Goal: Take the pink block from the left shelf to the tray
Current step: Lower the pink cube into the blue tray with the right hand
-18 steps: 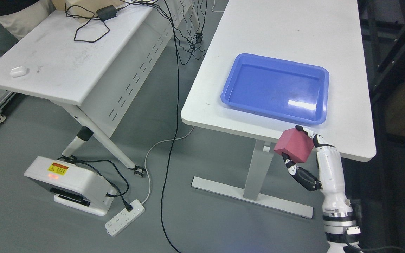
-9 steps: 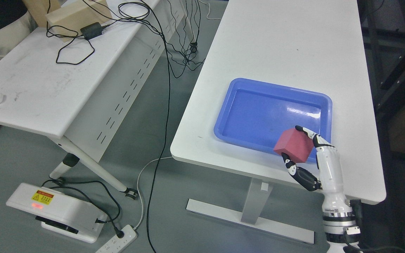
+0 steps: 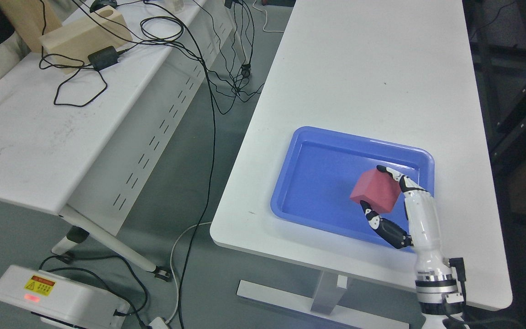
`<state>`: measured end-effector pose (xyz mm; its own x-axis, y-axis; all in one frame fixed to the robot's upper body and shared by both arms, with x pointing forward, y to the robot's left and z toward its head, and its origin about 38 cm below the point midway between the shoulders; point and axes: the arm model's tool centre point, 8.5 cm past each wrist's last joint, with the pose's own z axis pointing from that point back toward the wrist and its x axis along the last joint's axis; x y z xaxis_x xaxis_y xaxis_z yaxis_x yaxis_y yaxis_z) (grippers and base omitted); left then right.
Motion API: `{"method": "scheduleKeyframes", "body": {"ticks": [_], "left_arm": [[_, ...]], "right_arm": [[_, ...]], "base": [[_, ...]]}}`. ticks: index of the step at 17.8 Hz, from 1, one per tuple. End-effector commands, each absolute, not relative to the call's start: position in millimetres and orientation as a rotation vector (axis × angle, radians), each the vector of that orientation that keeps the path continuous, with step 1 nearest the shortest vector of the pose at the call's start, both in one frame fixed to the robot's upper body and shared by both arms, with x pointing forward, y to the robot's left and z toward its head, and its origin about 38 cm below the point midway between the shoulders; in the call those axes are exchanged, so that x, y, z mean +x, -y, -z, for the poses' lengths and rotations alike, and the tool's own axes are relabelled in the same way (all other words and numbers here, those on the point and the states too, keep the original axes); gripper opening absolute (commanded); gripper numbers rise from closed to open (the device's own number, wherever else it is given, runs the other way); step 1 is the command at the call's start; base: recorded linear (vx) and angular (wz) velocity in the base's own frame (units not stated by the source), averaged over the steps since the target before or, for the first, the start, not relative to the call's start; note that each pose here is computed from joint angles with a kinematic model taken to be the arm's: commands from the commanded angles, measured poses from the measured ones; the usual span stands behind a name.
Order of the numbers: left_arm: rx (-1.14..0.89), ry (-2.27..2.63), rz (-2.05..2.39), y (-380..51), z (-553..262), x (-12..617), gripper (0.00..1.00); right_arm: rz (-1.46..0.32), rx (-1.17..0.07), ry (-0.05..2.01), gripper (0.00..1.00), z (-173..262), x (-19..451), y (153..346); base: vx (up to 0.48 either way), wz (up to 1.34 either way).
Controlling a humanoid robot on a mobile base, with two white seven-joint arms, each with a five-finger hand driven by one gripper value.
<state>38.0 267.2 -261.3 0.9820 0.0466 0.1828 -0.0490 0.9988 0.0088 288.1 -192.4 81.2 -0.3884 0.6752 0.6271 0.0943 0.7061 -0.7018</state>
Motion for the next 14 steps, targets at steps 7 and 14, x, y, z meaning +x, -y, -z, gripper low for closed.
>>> {"method": "scheduleKeyframes", "body": {"ticks": [7, 14], "left_arm": [[0.031, 0.178, -0.046, -278.5, 260.4, 34.0, 1.0], [0.031, 0.18, -0.045, -278.4, 260.4, 35.0, 1.0]], "right_arm": [[-0.765, -0.46, 1.799, 0.4, -71.1, 291.1, 183.4], [-0.666, -0.326, 1.768, 0.91, -67.2, 291.3, 185.5]], "base": [[0.121, -0.02], [0.054, 0.0]]}}
